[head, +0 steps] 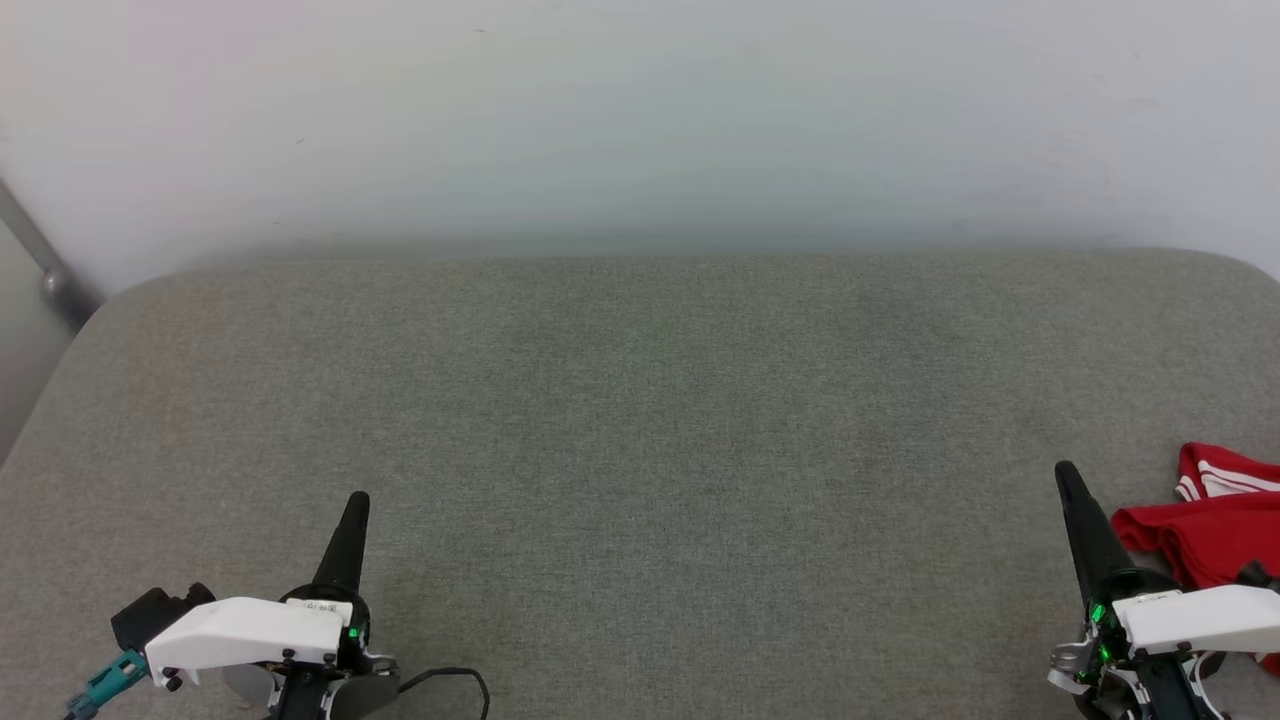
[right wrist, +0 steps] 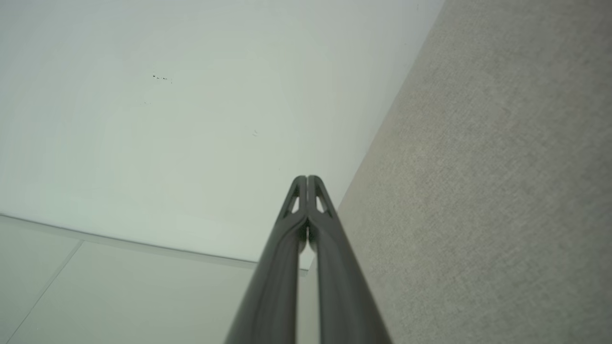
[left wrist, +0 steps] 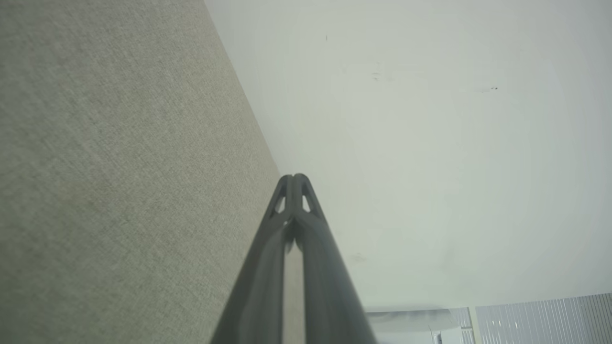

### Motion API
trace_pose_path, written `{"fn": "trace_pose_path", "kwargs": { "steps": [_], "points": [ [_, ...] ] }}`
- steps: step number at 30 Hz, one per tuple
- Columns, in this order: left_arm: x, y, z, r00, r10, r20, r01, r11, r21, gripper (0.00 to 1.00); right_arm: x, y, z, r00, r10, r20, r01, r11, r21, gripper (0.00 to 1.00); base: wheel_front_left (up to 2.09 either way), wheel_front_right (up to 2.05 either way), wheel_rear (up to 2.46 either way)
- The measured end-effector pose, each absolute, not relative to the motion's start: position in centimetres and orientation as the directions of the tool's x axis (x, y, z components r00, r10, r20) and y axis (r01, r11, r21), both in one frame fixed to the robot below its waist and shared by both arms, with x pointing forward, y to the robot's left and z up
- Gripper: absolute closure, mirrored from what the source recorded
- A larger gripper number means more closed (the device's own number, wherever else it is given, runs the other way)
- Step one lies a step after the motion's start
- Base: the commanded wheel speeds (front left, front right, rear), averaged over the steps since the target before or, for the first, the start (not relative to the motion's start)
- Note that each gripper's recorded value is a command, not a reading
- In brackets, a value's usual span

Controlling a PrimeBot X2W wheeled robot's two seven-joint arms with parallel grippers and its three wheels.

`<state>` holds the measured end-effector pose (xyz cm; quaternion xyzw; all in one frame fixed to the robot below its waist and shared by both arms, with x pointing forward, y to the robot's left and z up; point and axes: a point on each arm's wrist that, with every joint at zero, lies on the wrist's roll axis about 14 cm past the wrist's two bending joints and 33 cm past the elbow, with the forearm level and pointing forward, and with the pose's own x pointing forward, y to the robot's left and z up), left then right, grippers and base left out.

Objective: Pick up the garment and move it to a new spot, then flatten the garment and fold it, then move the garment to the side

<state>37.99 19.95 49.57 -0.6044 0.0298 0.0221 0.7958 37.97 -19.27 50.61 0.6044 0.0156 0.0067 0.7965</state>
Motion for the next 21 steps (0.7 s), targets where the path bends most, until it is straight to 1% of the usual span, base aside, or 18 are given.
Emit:
{"fn": "trace_pose_path", "kwargs": {
  "steps": [21],
  "points": [
    [38.41,19.97,50.01,0.999,-0.003,-0.038,-0.038,0.101,-0.994,1.0,38.41,-19.73,50.42,1.0,0.012,-0.015,0.013,0.104,0.994,1.0,0.0,0.0,0.0]
  ]
}}
